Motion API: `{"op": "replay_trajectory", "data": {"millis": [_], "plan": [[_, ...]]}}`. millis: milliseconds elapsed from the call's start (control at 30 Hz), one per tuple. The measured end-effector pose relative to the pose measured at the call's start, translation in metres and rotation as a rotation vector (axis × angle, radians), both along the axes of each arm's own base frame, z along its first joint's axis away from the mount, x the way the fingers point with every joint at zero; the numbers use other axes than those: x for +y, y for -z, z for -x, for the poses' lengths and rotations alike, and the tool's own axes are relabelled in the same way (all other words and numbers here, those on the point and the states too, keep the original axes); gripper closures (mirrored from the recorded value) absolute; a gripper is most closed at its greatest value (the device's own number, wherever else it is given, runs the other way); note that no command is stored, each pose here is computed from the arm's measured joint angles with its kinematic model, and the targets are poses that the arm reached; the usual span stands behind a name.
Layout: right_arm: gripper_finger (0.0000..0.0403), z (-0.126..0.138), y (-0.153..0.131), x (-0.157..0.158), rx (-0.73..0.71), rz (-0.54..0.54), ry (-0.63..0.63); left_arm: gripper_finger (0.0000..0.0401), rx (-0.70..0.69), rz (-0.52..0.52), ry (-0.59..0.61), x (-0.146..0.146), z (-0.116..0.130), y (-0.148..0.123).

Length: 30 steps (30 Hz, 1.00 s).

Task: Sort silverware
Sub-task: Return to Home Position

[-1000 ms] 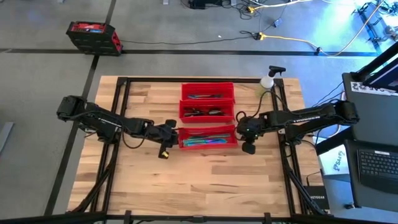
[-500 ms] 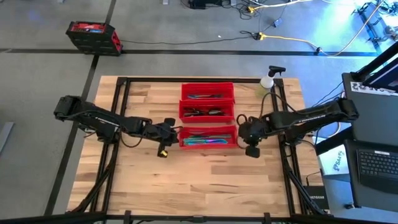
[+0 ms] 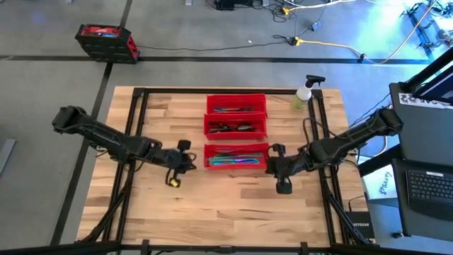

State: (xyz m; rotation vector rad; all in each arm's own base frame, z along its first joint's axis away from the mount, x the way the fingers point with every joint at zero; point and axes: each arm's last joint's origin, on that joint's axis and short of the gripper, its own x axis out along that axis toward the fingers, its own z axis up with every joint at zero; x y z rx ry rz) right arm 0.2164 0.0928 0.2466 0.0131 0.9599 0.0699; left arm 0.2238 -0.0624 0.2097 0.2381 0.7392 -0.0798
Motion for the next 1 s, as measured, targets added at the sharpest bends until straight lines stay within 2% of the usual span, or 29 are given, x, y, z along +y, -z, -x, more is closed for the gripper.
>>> {"op": "replay_trajectory", "data": {"millis": [233, 367, 533, 733, 1000], "plan": [[0.0403, -0.009, 0.018, 0.019, 0.018, 0.066, -0.051, 0.0401, -0.129, -0.052, -0.022, -0.038, 0.003, -0.001], [0.0402, -0.017, 0.037, 0.022, 0.088, 0.086, 0.008, 0.0401, -0.161, -0.03, -0.009, -0.053, -0.01, 0.012], [0.0402, -0.024, 0.05, 0.026, 0.101, 0.133, 0.041, 0.0401, -0.211, -0.036, -0.005, -0.065, -0.03, 0.035], [0.0402, -0.028, 0.058, 0.026, 0.1, 0.183, 0.096, 0.0401, -0.186, -0.191, -0.032, -0.069, -0.051, 0.054], [0.0402, -0.031, 0.064, 0.024, 0.076, 0.288, 0.148, 0.0401, -0.149, -0.28, -0.066, -0.066, -0.067, 0.067]]}}
